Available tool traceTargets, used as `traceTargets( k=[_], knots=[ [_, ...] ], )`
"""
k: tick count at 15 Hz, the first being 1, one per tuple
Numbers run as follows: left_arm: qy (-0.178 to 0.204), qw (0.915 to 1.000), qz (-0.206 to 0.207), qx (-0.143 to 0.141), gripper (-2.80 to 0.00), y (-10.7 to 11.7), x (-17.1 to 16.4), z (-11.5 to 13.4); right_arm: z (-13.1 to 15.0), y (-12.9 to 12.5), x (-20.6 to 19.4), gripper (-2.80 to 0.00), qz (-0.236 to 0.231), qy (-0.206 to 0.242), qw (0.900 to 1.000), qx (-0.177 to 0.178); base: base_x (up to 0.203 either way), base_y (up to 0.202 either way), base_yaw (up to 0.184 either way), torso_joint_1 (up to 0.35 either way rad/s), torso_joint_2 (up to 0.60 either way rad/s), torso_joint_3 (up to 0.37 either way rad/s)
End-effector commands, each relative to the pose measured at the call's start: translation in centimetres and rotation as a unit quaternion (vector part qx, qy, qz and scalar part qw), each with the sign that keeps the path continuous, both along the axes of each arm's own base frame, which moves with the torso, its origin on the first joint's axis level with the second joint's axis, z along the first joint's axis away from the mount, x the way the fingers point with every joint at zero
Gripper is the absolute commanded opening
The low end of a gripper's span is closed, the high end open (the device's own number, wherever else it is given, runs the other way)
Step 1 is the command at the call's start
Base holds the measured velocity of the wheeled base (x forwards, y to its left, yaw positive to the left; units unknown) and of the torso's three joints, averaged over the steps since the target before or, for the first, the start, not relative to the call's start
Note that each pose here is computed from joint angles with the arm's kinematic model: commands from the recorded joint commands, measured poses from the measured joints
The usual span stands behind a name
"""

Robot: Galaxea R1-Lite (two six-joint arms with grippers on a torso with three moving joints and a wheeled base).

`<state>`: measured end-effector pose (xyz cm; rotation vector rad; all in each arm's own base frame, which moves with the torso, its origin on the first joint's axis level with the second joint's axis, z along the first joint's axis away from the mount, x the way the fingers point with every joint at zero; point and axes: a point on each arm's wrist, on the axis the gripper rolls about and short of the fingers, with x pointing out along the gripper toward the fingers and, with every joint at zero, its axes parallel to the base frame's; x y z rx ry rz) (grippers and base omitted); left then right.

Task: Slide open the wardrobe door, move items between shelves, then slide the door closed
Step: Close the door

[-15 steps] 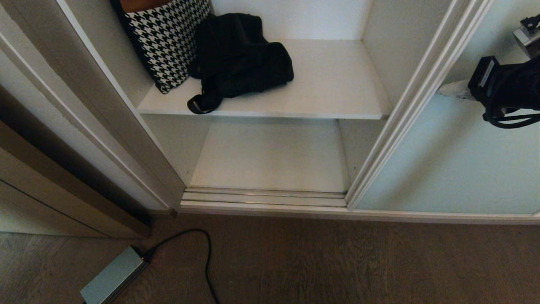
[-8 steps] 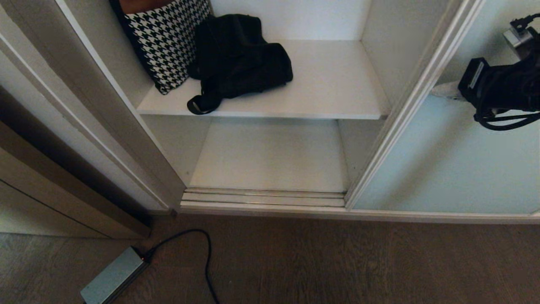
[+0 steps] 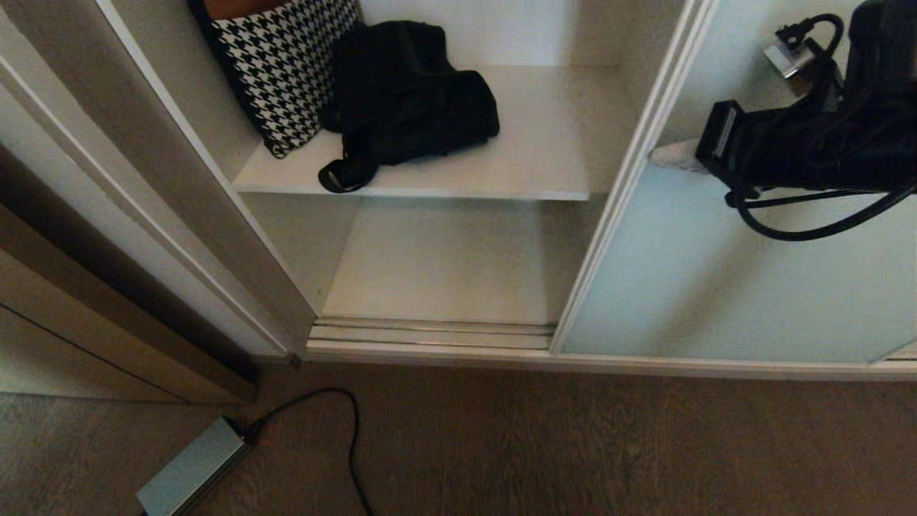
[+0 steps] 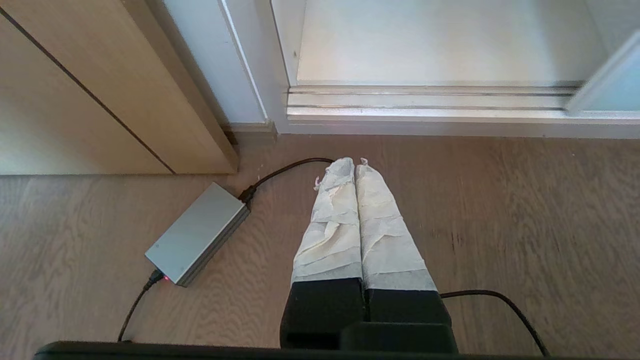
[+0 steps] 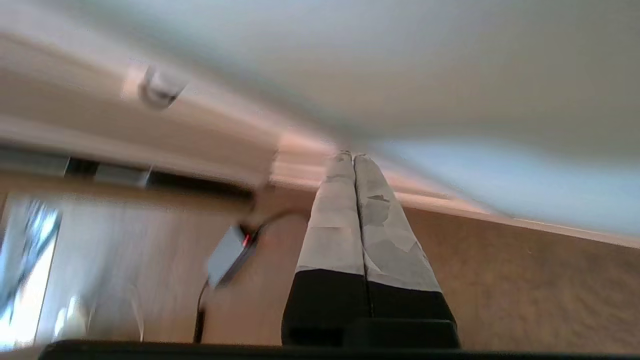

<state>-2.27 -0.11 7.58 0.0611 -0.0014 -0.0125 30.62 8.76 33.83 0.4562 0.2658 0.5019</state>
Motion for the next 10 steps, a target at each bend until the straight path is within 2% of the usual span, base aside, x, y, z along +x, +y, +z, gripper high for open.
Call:
traceTargets(
  k=[1,3,5,7,10],
  knots=[
    [0.001,1.0000,0.000,0.000,-2.80,0.0,0.0,0.0,0.0,3.2,-1.2,-2.80,0.047,0.001,0.999,-0.003,0.000,0.000,0.000,0.000,0.00,0.000],
    [0.001,1.0000,0.000,0.000,-2.80,0.0,0.0,0.0,0.6,5.7,-3.2,-2.80,0.090,-0.009,0.996,-0.004,0.000,0.000,0.000,0.000,0.00,0.000],
    [0.001,1.0000,0.000,0.000,-2.80,0.0,0.0,0.0,1.4,6.7,-6.0,-2.80,0.121,-0.028,0.992,-0.009,0.000,0.000,0.000,0.000,0.00,0.000],
    [0.001,1.0000,0.000,0.000,-2.80,0.0,0.0,0.0,2.3,5.8,-8.9,-2.80,0.131,-0.051,0.990,-0.011,0.000,0.000,0.000,0.000,0.00,0.000],
    [0.000,1.0000,0.000,0.000,-2.80,0.0,0.0,0.0,4.0,2.7,-13.5,-2.80,0.127,-0.094,0.987,-0.001,0.000,0.000,0.000,0.000,0.00,0.000]
  ],
)
